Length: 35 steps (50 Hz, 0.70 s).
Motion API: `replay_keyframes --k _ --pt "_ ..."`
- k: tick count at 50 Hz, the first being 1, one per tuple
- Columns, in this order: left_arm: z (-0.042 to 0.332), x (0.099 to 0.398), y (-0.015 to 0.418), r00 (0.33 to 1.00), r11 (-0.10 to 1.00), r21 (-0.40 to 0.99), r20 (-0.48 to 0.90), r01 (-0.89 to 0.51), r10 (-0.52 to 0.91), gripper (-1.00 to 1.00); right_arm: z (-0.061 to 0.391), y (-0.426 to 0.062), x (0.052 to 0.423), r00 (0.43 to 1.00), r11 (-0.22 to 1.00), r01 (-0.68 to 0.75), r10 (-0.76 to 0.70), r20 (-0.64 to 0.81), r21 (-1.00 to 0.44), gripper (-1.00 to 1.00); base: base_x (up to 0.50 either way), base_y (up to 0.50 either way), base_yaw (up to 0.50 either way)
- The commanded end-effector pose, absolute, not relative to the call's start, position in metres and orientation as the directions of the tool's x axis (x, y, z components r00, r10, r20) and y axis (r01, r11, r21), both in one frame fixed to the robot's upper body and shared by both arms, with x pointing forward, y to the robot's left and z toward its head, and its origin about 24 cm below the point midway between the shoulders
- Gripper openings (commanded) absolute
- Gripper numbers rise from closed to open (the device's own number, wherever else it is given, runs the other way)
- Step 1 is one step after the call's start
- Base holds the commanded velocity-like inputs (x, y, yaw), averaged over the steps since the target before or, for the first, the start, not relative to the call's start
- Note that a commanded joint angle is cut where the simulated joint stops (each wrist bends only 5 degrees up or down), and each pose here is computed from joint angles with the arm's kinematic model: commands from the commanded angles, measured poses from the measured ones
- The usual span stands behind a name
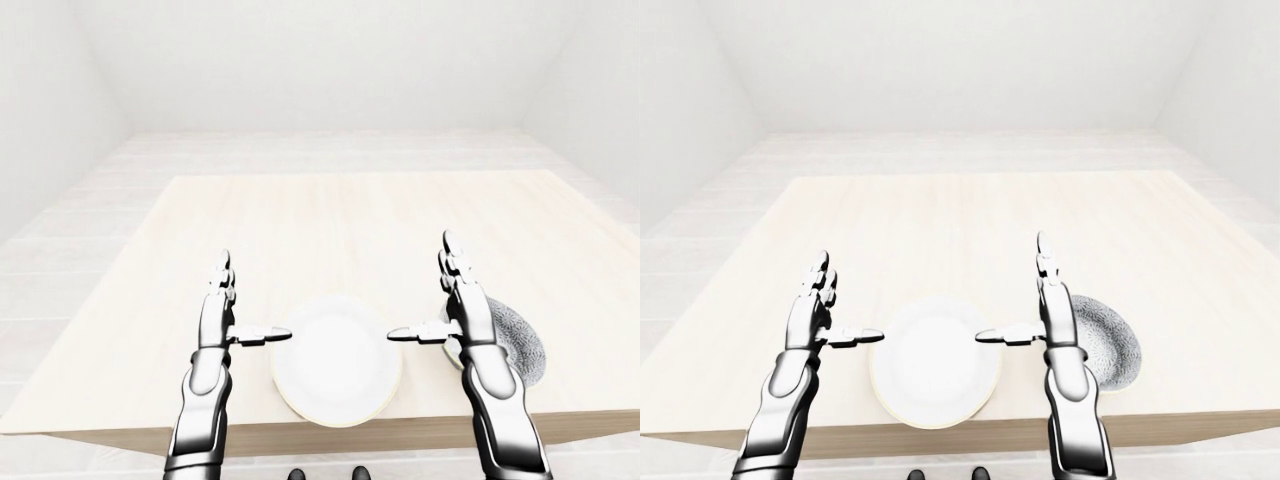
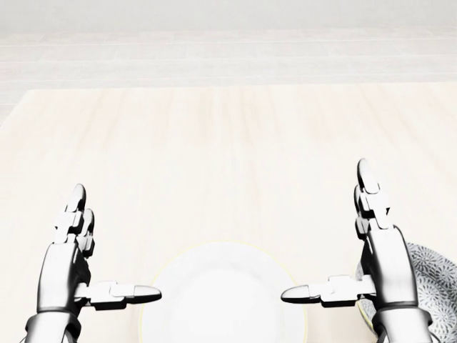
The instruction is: Put the bowl on the plate.
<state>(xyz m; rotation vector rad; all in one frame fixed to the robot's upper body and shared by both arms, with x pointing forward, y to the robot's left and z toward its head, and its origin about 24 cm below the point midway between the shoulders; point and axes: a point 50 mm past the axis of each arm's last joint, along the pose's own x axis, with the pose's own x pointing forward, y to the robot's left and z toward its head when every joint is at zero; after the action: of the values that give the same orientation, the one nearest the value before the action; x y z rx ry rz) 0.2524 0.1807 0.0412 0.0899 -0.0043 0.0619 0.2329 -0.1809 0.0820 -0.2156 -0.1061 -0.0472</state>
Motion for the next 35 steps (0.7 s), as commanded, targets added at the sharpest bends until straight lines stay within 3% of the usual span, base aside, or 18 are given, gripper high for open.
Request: replay_keyframes --k 1,14,21,35 --pt "0.042 0.25 0.181 0.998 0.993 0.1 0.009 -0.057 0.057 1.0 0.103 -0.192 0.219 0.982 0.926 0.108 -0.044 0.182 -0.361 1.0 0.0 0.0 0.0" --pt "0.04 0.249 0.184 0.998 0.992 0.112 0.006 -0.059 0.058 1.0 0.132 -0.214 0.186 0.98 0.825 0.125 -0.016 0.199 -0.55 1.0 0.0 0.0 0.0" --pt "0.04 0.249 0.186 0.998 0.992 0.115 0.007 -0.061 0.061 1.0 0.134 -0.229 0.174 0.982 0.787 0.162 -0.072 0.172 -0.595 1.0 0.0 0.0 0.0" --pt "0.041 0.246 0.188 0.998 0.992 0.112 0.01 -0.065 0.065 1.0 0.122 -0.256 0.155 0.967 0.834 0.253 -0.217 0.131 -0.491 1.0 0.0 0.0 0.0"
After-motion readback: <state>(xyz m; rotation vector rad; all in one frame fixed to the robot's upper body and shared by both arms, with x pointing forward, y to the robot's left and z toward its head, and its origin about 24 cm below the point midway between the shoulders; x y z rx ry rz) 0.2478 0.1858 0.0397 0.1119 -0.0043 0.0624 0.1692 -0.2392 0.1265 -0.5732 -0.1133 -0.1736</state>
